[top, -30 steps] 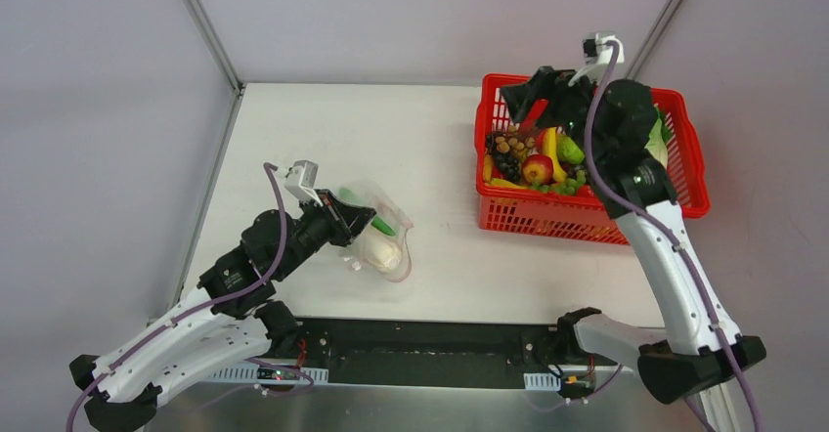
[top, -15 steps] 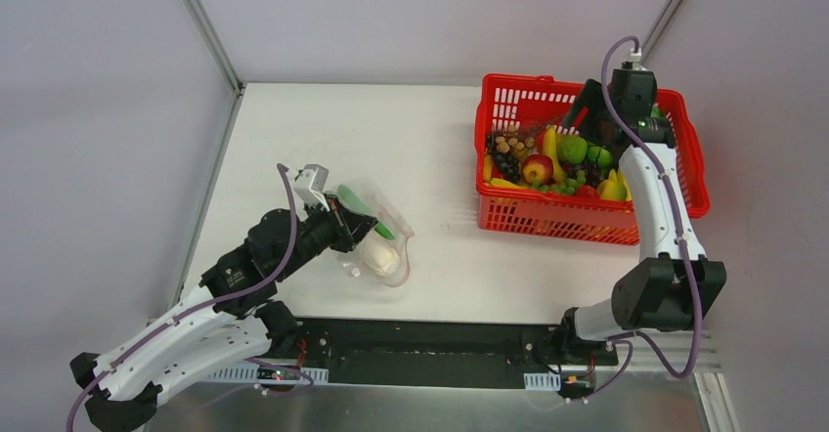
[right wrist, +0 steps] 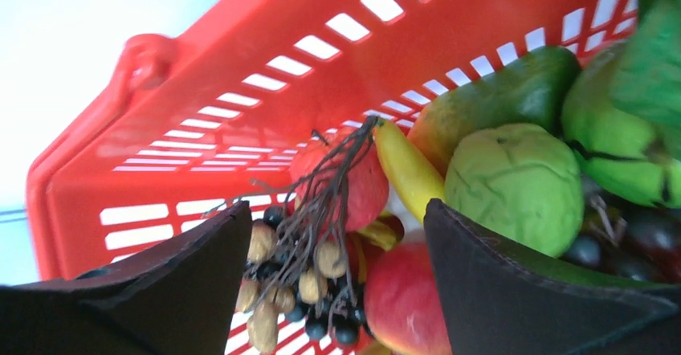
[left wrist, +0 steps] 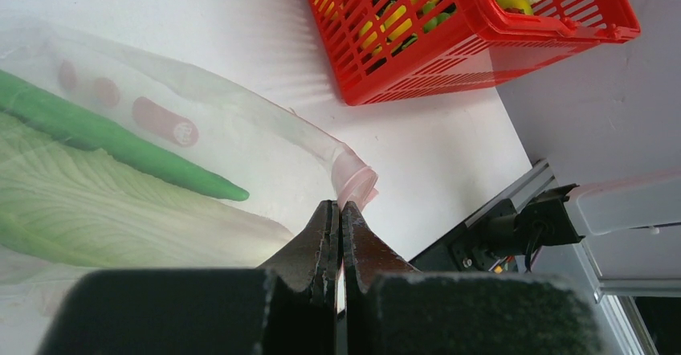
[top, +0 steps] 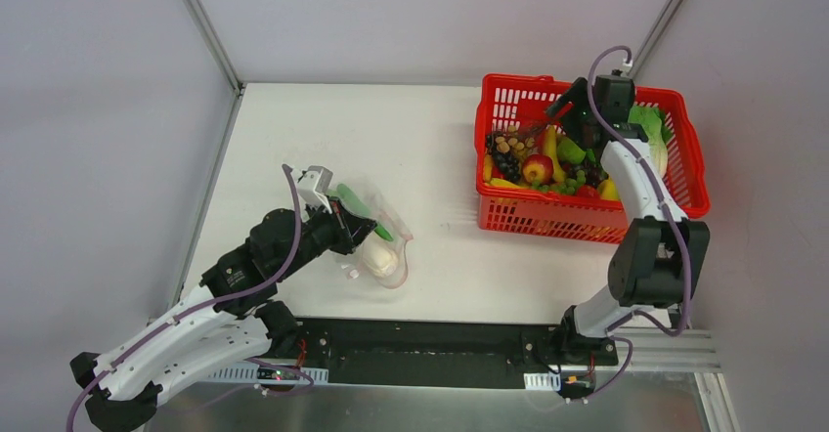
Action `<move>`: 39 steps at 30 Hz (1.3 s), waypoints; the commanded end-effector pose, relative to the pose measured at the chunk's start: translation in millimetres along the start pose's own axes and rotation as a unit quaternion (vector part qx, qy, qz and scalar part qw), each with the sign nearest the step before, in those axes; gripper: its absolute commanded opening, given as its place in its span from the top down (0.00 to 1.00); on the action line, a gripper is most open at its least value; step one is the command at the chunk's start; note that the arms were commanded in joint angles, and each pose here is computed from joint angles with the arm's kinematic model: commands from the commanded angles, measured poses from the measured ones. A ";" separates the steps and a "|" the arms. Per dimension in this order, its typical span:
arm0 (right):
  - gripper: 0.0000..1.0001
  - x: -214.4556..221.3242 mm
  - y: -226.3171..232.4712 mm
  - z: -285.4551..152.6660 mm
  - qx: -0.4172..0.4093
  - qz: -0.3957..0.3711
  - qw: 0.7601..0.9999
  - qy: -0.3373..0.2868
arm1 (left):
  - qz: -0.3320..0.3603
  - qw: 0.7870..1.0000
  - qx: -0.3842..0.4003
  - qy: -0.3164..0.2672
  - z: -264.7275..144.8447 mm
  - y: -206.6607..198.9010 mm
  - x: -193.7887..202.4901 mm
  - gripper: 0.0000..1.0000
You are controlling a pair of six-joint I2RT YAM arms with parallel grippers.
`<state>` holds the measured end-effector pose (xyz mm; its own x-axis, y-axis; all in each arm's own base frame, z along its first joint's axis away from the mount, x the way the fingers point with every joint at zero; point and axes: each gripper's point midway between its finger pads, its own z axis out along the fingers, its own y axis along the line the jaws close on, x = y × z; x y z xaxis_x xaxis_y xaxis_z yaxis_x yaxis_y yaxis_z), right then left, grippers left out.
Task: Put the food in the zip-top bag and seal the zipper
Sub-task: Pick up the fake fruit from the bin.
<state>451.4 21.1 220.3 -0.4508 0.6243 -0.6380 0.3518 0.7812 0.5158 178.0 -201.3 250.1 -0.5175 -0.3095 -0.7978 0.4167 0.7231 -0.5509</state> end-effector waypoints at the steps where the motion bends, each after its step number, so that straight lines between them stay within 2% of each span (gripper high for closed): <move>1: 0.21 -8.5 17.5 29.0 -0.056 0.040 0.997 -0.034 | 0.005 0.999 0.024 -0.022 -6.8 -13.8 -16.3 1.00; 5: 0.27 -1.5 17.1 45.3 -0.054 0.050 0.997 -0.012 | 0.007 1.000 0.022 -0.018 -6.4 -12.9 -15.5 1.00; 8: 0.33 0.1 13.1 52.1 -0.062 0.059 0.996 -0.029 | 0.008 1.000 0.019 -0.017 -7.4 -12.0 -15.4 1.00; 11: 0.49 -0.1 11.4 52.5 -0.074 0.060 0.994 -0.051 | 0.007 1.000 0.019 -0.018 -8.2 -11.6 -15.6 1.00; 13: 0.55 2.0 12.3 51.9 -0.086 0.060 0.993 -0.053 | 0.005 1.000 0.018 -0.018 -8.6 -11.1 -15.0 1.00; 18: 0.86 3.2 26.5 47.0 -0.134 0.064 0.989 -0.030 | 0.003 1.000 0.018 -0.017 -8.7 -11.1 -14.3 1.00; 23: 0.93 -6.4 38.0 22.8 -0.172 0.068 0.981 -0.054 | 0.000 1.000 0.019 -0.013 -8.7 -11.4 -12.7 1.00; 27: 0.95 -17.2 52.2 -12.9 -0.218 0.056 0.970 -0.093 | -0.006 1.000 0.018 -0.012 -8.3 -10.2 -10.5 1.00; 30: 1.00 -28.9 63.7 -50.3 -0.260 0.046 0.954 -0.140 | -0.012 1.000 0.018 -0.013 -8.0 -9.8 -9.5 1.00; 35: 1.00 -47.9 77.5 -122.4 -0.327 0.029 0.914 -0.236 | -0.018 1.000 0.021 -0.011 -6.3 -10.8 -7.6 1.00; 39: 1.00 -48.9 94.0 -168.7 -0.379 0.010 0.890 -0.251 | -0.019 1.000 0.020 -0.009 -4.7 -11.3 -7.3 1.00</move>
<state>397.1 53.6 332.8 -0.0756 0.7169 -0.6930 -0.1963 0.6707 0.7153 173.0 -198.3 246.2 -0.5374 -0.3075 -0.7853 0.4053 0.7224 -0.5602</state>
